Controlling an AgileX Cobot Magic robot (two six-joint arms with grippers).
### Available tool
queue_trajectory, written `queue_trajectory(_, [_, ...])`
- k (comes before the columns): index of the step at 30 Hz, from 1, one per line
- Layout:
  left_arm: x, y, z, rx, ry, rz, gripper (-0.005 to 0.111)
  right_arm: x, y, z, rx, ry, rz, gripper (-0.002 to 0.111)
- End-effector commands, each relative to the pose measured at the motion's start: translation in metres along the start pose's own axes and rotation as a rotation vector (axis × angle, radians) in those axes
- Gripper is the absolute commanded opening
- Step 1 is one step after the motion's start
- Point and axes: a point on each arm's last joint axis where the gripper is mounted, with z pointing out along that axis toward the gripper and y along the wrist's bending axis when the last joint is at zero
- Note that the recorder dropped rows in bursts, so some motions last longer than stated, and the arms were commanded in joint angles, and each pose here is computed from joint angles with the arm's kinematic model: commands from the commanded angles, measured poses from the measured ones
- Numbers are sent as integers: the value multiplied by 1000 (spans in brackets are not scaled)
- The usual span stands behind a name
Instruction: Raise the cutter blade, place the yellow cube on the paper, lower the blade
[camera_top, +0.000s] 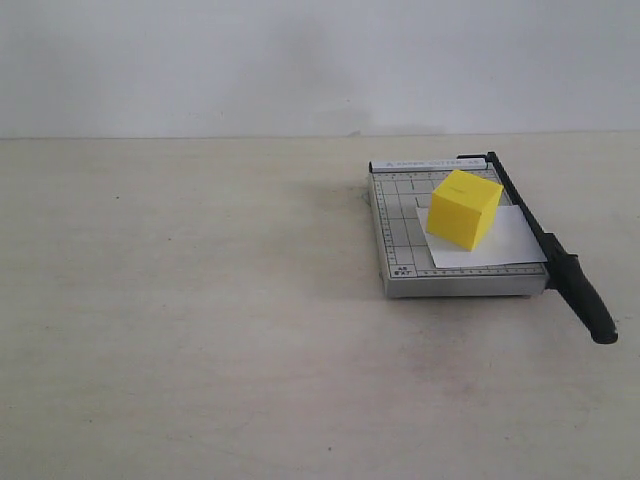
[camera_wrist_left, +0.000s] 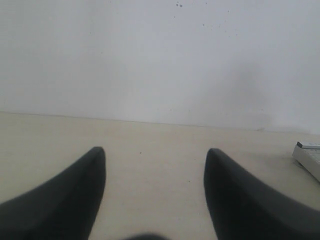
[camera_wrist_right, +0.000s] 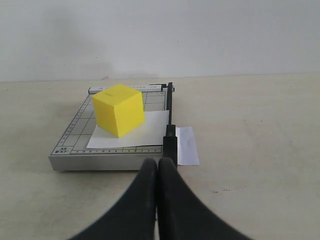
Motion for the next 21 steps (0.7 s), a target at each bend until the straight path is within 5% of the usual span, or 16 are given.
queue_trajectory(1, [-1,-4,0,56,-37,6,56,1,0,0,0,-5,-11,0])
queue_trajectory(10, [0,-11,-1,186,-51,14,56,1,0,0,0,-5,-11,0])
queue_trajectory(21, [5,-13,-1,203,6,18,56,0,0,0,0,-17,-11,0])
